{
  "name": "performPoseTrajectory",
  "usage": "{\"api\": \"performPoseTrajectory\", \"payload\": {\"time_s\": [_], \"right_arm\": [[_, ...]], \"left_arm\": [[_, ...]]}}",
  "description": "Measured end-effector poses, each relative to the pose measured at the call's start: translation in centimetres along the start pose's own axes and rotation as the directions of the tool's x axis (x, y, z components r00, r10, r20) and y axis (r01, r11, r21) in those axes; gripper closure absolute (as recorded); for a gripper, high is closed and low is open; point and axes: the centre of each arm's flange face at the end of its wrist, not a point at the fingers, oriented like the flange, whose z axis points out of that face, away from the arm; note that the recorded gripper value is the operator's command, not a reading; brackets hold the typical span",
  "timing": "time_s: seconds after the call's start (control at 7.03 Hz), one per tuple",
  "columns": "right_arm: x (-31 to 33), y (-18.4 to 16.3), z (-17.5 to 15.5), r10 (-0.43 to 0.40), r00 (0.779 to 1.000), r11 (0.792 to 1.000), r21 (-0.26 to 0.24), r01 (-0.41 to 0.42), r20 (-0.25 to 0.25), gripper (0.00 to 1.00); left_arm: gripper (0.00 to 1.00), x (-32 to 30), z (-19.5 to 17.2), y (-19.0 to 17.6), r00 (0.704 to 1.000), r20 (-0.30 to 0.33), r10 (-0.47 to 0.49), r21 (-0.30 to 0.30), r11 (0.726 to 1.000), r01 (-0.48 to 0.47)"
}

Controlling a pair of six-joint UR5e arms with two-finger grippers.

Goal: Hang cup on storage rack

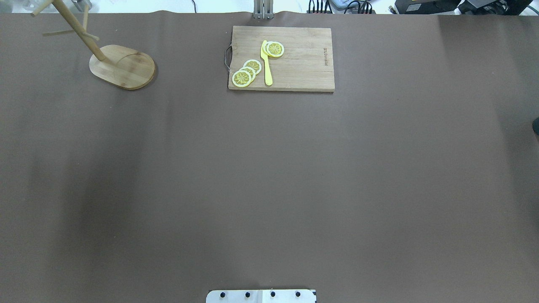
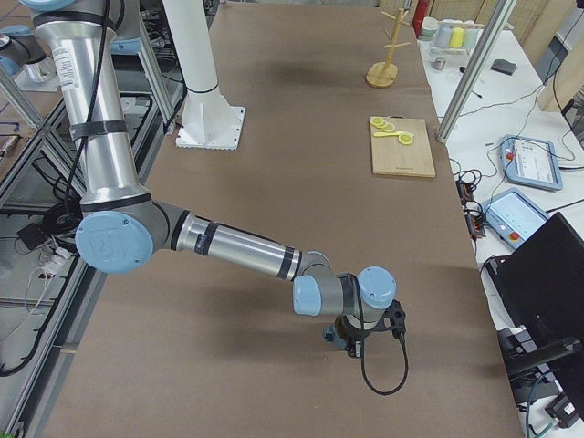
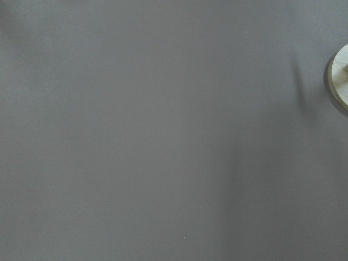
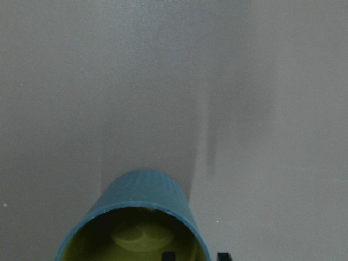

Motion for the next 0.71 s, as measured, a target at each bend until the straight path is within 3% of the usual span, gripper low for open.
{"api": "performPoseTrajectory", "payload": {"time_s": [0.28,0.57,0.71], "right_arm": [[-0.6,-0.8,-0.7,-0.006,1.000,1.000,0.011,0.006,0.011,1.00],[-3.0,-4.5,-4.8,0.003,0.996,0.999,0.045,-0.007,0.093,1.00],[-4.9,-6.6,-7.6,0.044,0.990,0.997,0.061,-0.052,0.131,1.00]], "left_arm": [[0.02,0.0,0.0,0.0,1.000,0.000,-0.005,0.001,1.000,0.005],[0.02,0.1,-0.1,0.0,1.000,-0.001,-0.005,0.001,1.000,0.005],[0.02,0.1,0.0,0.0,1.000,-0.001,-0.005,0.001,1.000,0.005]]}}
